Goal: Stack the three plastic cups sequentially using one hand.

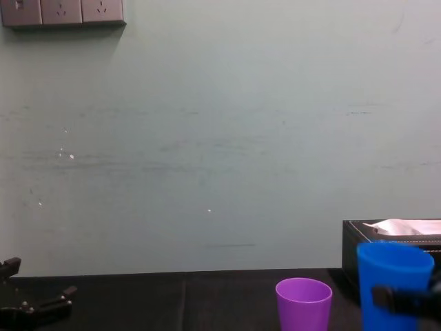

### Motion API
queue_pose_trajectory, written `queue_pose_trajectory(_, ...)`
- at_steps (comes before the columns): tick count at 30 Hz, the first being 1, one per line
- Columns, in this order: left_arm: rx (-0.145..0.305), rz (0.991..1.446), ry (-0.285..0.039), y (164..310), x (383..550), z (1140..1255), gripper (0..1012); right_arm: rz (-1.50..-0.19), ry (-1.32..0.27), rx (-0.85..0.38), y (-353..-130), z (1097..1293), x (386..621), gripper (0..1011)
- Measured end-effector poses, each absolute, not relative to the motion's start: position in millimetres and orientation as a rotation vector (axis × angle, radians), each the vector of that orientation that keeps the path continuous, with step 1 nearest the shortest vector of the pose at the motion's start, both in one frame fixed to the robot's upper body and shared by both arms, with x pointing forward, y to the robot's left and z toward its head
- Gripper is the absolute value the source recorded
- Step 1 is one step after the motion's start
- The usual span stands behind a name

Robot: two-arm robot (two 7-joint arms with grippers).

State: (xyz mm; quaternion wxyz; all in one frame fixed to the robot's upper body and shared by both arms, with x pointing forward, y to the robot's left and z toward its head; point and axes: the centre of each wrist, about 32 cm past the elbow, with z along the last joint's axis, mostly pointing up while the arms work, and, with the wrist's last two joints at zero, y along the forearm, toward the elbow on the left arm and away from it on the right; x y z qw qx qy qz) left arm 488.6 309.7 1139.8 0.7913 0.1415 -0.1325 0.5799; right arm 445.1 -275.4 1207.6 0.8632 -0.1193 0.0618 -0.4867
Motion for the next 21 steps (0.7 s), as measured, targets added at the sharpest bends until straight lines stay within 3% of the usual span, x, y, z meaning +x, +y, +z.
queue_pose_trajectory(7, 0.304, 1.248, -0.285, 309.7, 488.6, 1139.8, 1010, -0.987, 0.144, -0.24, -276.3, 1229.5, 466.9, 706)
queue_pose_trajectory(21, 0.305, 1.248, -0.285, 309.7, 488.6, 1139.8, 1010, -0.922, 0.145, -0.255, -263.7, 1245.7, 502.1, 705)
